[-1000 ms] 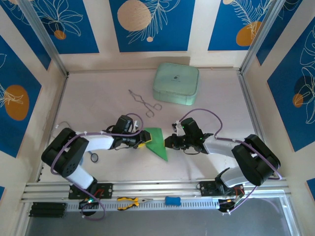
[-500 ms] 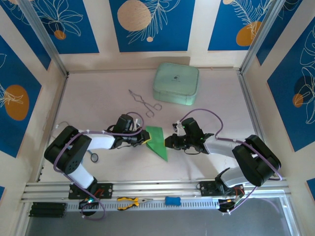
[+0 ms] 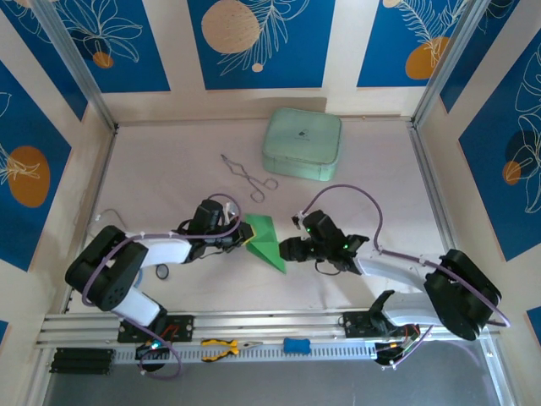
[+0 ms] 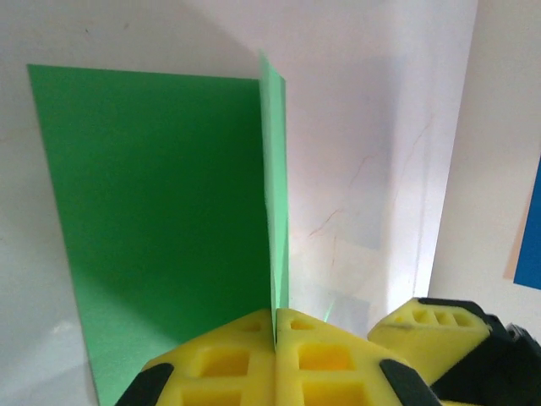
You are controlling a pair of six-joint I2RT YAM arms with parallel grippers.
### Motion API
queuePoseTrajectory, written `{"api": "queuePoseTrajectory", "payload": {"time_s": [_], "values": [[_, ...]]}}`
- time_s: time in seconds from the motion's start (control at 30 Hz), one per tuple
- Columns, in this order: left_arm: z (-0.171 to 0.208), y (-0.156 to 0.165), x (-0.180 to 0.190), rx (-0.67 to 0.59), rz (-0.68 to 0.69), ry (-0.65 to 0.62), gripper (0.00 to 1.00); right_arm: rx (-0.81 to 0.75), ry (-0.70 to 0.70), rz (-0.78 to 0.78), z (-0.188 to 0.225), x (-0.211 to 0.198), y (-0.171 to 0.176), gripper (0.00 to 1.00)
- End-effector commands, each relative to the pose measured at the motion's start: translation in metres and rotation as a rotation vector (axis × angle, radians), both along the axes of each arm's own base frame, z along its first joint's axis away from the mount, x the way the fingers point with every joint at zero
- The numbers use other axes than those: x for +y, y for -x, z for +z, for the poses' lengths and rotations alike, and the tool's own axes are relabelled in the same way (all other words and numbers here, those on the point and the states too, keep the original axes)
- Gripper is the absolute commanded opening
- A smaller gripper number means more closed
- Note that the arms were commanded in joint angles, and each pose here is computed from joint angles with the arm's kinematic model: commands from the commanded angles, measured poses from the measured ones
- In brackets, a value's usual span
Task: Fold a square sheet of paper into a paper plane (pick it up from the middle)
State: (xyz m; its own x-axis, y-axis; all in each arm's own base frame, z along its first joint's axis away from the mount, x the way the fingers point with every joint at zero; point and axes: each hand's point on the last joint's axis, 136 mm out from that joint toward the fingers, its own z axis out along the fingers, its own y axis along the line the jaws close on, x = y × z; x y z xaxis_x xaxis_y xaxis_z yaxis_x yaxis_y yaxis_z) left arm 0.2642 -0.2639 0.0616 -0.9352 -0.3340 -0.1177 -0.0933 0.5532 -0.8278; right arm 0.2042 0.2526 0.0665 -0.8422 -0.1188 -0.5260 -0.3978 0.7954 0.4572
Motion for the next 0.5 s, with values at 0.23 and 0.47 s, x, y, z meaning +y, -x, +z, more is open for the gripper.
{"api": "queuePoseTrajectory", "payload": {"time_s": [0.23, 0.47], "values": [[0.004, -0.001, 0.003, -0.017, 0.036, -0.01, 0.0, -0.512, 0.254, 0.19, 0.015, 0.02, -0.001, 0.51], [0.005, -0.001, 0.002, -0.016, 0.033, -0.009, 0.0, -0.602, 0.292, 0.254, 0.016, 0.032, 0.006, 0.51]]}}
